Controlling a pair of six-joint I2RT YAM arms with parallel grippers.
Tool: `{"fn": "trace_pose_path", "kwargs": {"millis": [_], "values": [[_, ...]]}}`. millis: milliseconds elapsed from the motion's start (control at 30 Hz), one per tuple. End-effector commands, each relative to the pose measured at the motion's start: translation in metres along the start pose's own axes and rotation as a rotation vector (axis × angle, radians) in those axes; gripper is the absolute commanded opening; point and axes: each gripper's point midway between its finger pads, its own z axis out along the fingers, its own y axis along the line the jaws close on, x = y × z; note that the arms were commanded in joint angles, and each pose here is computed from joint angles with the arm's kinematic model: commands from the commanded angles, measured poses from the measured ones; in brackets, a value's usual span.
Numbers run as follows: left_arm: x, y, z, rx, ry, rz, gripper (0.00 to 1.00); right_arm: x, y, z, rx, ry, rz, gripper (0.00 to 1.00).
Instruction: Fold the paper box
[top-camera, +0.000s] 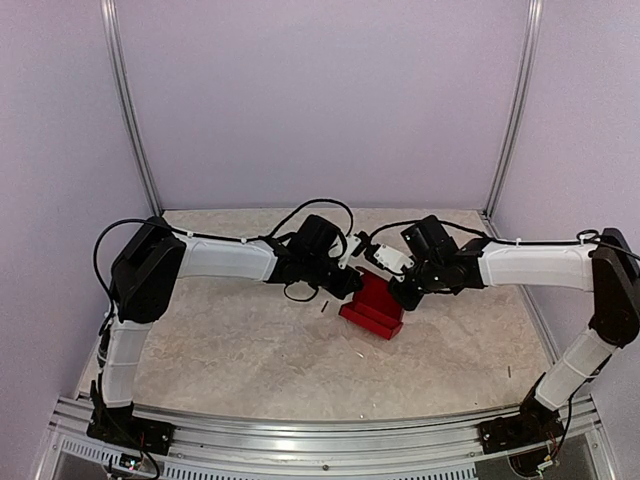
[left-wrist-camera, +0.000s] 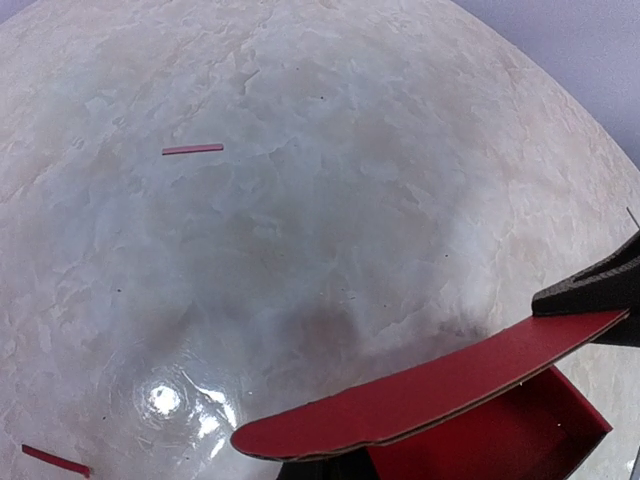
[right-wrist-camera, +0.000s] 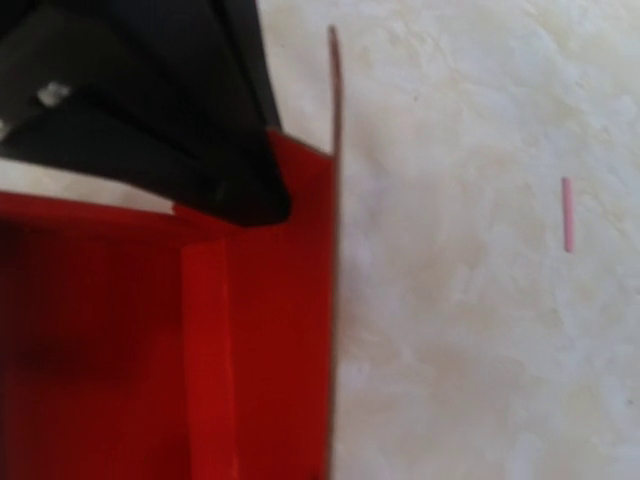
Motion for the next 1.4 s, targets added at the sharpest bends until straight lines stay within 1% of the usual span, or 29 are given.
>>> {"fn": "trace_pose_path", "kwargs": {"millis": [0, 133, 300, 400, 500, 533, 633, 700, 900, 1167, 1367], "values": [[-0.003, -0.015, -0.001, -0.045, -0.031, -0.065, 0.00, -0.030, 0.011, -0.017, 0.037, -0.115, -0.085, 0.00], [0.000, -0.031, -0.003, -0.060, -0.039, -0.060, 0.00, -0.031, 0.019, -0.025, 0.079, -0.133, -0.140, 0.00], [0.013, -0.048, 0.000, -0.087, -0.037, -0.071, 0.00, -0.030, 0.025, -0.033, 0.135, -0.160, -0.197, 0.00], [0.018, -0.052, 0.003, -0.108, -0.038, -0.116, 0.00, -0.032, 0.027, -0.036, 0.153, -0.171, -0.209, 0.00], [0.019, -0.053, 0.003, -0.106, -0.044, -0.194, 0.00, -0.036, 0.027, -0.038, 0.168, -0.184, -0.219, 0.00], [0.010, -0.054, 0.001, -0.096, -0.077, -0.212, 0.00, -0.038, 0.026, -0.038, 0.172, -0.186, -0.220, 0.00], [0.000, -0.059, -0.003, -0.084, -0.112, -0.233, 0.00, -0.041, 0.022, -0.041, 0.195, -0.192, -0.222, 0.00], [0.002, -0.057, -0.005, -0.120, -0.120, -0.227, 0.00, -0.042, 0.021, -0.043, 0.202, -0.197, -0.225, 0.00], [0.033, -0.058, 0.001, -0.161, -0.082, -0.228, 0.00, -0.034, 0.027, -0.043, 0.203, -0.195, -0.266, 0.00], [0.054, -0.075, 0.005, -0.165, -0.068, -0.244, 0.00, -0.025, 0.055, -0.046, 0.188, -0.199, -0.366, 0.00], [0.079, -0.080, -0.003, -0.224, -0.066, -0.220, 0.00, -0.017, 0.066, -0.049, 0.180, -0.205, -0.420, 0.00]]}}
